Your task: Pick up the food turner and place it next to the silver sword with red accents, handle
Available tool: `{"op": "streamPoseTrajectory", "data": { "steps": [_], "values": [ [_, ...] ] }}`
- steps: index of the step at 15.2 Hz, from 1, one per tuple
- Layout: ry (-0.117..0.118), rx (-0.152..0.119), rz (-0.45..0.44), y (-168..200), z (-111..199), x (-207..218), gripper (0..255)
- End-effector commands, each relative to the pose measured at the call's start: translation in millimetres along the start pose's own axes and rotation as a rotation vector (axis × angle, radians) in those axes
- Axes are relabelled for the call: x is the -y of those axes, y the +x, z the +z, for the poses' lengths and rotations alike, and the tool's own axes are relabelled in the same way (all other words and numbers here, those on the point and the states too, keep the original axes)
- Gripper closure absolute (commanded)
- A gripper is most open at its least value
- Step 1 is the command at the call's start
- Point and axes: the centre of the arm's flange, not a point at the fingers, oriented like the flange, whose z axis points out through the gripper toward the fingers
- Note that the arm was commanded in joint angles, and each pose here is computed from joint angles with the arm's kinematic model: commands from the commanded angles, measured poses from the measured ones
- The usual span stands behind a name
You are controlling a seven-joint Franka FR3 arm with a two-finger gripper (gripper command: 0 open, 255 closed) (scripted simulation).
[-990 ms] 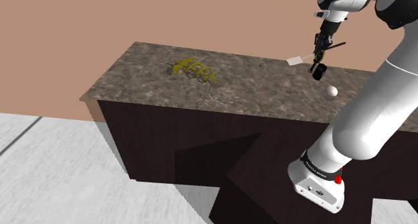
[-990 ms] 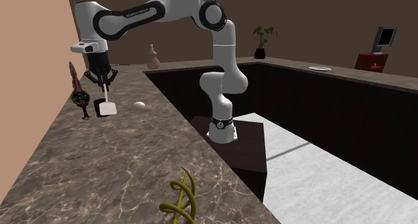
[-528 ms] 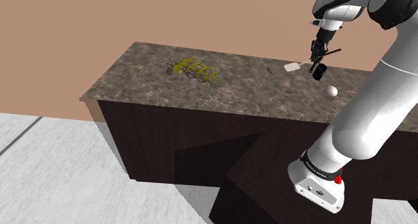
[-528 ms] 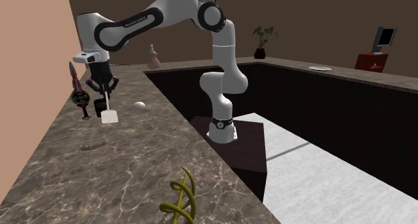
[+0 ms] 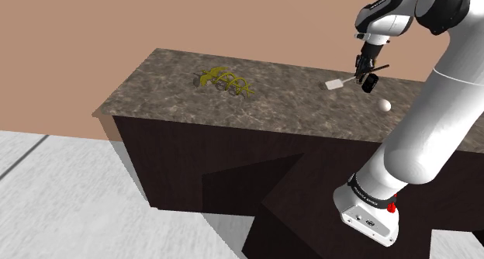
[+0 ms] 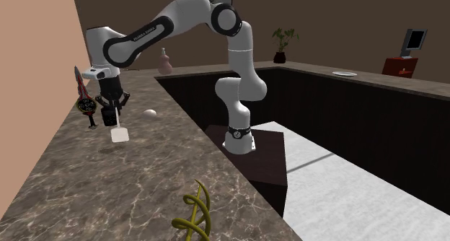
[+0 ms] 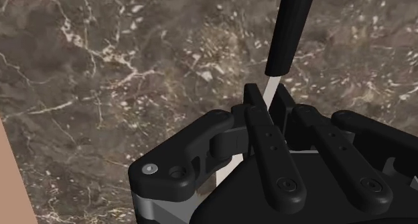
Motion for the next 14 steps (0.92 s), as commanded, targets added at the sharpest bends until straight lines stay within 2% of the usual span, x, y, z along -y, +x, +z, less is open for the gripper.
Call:
{"op": "streamPoseTrajectory", "data": {
  "steps": [1,14],
  "values": [
    [-0.001,0.000,0.000,-1,11,1,255],
    [-0.001,0.000,0.000,3,72,1,255]
  ]
}}
